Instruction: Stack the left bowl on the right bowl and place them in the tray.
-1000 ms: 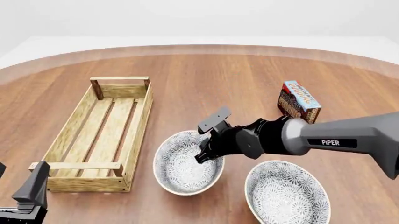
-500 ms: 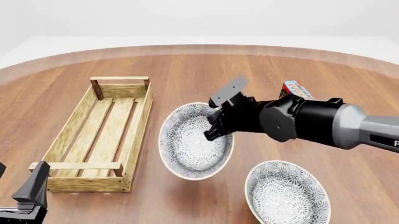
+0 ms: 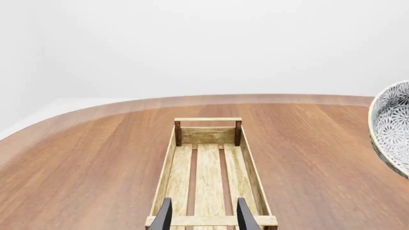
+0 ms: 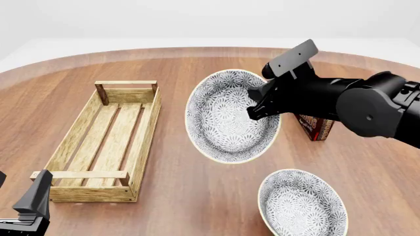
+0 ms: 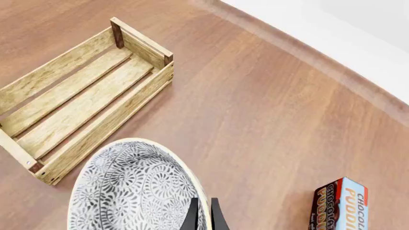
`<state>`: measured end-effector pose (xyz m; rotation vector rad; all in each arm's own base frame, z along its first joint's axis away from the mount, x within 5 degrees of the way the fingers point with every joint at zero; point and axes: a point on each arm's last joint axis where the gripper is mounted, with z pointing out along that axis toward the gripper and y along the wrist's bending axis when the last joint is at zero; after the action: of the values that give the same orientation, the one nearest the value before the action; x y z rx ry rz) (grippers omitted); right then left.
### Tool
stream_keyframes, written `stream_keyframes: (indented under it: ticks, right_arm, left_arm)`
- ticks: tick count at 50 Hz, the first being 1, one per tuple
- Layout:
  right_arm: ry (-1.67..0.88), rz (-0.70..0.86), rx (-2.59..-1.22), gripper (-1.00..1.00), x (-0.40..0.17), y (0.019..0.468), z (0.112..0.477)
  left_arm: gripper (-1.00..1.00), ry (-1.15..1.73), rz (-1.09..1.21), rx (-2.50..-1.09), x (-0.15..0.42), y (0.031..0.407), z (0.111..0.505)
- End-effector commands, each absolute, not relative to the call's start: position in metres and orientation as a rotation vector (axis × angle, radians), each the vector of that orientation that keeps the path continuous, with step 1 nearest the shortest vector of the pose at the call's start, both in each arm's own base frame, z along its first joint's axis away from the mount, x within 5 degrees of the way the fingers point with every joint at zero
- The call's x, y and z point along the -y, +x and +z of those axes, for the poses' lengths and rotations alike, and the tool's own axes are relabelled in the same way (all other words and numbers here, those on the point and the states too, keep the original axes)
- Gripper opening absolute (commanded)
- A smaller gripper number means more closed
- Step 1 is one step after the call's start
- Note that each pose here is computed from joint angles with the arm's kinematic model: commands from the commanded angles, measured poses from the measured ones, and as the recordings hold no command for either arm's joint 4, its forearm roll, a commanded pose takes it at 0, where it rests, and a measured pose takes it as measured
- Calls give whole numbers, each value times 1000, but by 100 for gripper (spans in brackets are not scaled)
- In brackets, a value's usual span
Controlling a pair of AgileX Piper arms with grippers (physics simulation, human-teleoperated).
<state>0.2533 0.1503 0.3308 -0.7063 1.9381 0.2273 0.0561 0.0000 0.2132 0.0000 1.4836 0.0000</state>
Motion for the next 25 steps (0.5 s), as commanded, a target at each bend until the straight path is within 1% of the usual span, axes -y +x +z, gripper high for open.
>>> stream_keyframes:
  ticks: [1, 10, 25]
  right_arm:
    - [-600, 235, -1890, -100, -119, 224, 361]
    - [-510, 213, -1887, -100, -87, 193, 368]
    - [-430, 222, -1907, -100, -67, 163, 360]
  left_arm:
    - [100, 0, 0, -1484, 0, 56, 213]
    - [100, 0, 0, -1484, 0, 56, 213]
    - [100, 0, 0, -1484, 0, 56, 213]
